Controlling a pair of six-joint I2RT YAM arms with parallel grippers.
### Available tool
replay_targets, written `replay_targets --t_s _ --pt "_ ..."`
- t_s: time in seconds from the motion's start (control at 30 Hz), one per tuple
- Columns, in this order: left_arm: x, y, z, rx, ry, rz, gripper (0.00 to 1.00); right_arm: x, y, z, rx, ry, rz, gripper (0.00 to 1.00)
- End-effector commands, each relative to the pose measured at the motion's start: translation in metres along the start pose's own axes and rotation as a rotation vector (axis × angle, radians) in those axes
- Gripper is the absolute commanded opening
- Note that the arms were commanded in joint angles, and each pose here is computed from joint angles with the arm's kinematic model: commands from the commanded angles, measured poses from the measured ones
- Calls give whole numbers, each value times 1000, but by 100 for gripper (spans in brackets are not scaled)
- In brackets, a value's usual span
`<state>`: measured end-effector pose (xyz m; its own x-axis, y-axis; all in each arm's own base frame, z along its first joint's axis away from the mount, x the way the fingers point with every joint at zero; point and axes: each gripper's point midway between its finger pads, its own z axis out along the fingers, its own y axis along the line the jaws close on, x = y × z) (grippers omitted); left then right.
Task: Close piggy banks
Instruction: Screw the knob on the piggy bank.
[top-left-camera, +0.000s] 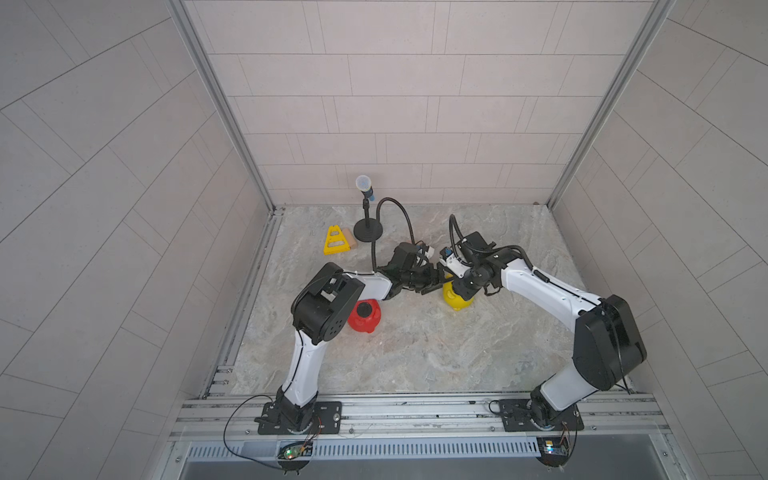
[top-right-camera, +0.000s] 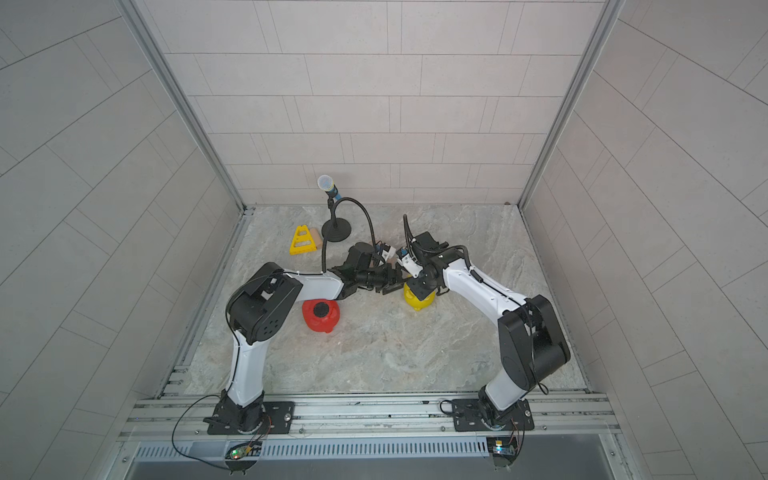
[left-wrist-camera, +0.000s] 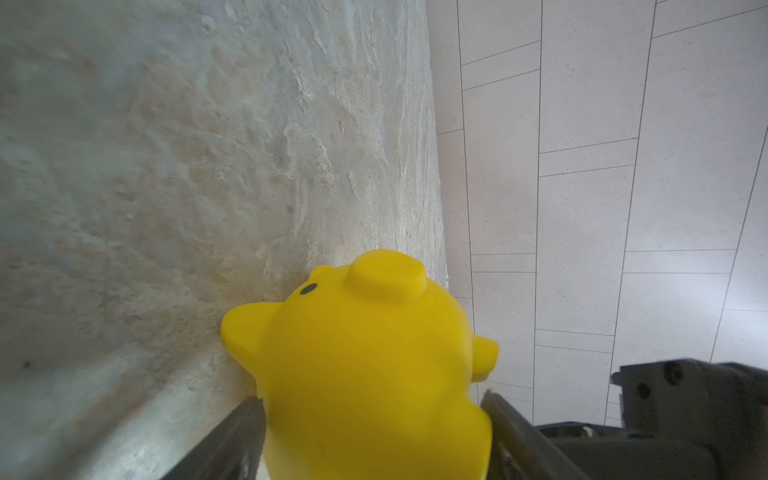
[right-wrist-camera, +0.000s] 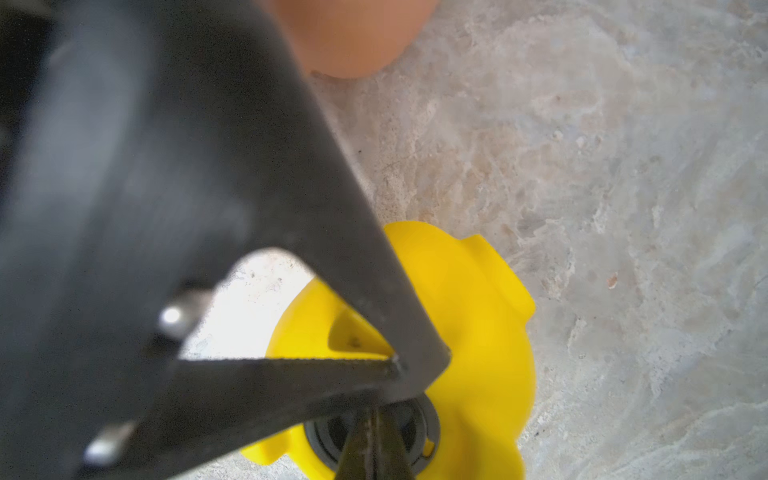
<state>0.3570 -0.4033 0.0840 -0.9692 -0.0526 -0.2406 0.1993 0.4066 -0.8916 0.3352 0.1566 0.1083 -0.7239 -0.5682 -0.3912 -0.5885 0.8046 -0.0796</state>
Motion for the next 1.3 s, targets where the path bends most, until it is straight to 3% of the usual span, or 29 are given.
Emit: replay_targets --t_s 0.0,0.3,0.53,0.77,0.93,1.27 --pt "8 7 0 -47 24 -8 85 12 -19 -1 106 34 145 0" --pt "9 8 1 -51 25 -9 85 20 -32 -7 197 75 469 0" --pt "10 7 0 -53 27 -7 85 14 -23 -2 160 54 705 0" --pt "10 5 -2 -51 25 -2 85 6 -17 -7 117 77 698 0" --pt "7 -6 -7 -42 17 13 85 -5 -18 -28 105 22 685 21" --pt "-3 -38 -29 -63 -18 69 85 -18 -24 -81 100 -83 646 28"
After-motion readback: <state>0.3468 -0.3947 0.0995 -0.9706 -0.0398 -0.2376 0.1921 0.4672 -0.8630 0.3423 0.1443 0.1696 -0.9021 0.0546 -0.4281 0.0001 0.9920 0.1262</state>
